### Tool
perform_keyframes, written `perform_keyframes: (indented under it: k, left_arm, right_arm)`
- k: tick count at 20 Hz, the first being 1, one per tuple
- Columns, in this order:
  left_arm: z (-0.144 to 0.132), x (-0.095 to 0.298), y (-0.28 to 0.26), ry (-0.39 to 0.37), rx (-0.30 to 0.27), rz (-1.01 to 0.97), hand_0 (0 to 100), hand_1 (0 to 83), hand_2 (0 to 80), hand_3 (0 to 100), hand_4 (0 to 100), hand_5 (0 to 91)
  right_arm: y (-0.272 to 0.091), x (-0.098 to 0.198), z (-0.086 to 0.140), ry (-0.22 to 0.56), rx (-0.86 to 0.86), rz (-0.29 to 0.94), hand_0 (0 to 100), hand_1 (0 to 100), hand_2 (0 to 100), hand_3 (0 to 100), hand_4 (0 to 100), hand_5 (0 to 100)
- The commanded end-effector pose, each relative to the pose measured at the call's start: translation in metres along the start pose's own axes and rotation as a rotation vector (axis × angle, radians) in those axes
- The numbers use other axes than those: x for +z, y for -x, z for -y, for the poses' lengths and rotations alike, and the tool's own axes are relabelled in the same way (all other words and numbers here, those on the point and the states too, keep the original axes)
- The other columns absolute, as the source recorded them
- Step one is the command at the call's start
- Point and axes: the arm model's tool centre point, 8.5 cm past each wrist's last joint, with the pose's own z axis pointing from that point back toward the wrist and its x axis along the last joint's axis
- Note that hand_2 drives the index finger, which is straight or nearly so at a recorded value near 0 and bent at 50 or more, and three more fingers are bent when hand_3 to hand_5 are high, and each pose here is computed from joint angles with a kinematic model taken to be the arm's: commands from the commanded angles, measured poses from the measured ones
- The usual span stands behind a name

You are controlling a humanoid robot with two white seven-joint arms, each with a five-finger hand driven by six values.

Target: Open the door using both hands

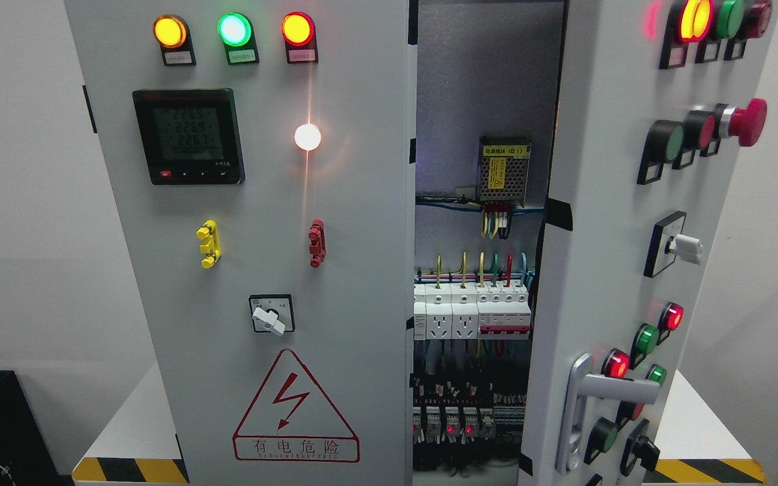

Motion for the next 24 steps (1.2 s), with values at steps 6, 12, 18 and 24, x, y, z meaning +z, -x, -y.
perform_keyframes:
  k: [6,12,18,24]
  left_arm:
    - [-0.0011,0.0001,0.0022,-0.002,-0.001,-0.009,0,0.0,0.0,0,0,0.0]
    - [-0.003,0.0005,0.0075,-0.005,-0.003,-0.017,0,0.0,0.0,0,0,0.0]
    - [-0.003,0.0006,0.0088,-0.005,-0.001,-0.017,0,0.0,0.0,0,0,0.0]
    - [-0.0032,0.0,0.005,-0.003,0.003,0.0,0,0.0,0.0,0,0,0.0]
  right_arm:
    - [0.0,0.0,0.0,0.0,0.0,0.0,19,0,0,0,0,0]
    - [0.0,0.0,0.0,0.0,0.0,0.0,19,0,0,0,0,0]
    - [0.0,0.0,0.0,0.0,0.0,0.0,19,0,0,0,0,0]
    - [0.0,0.0,0.0,0.0,0.0,0.0,19,0,0,0,0,0]
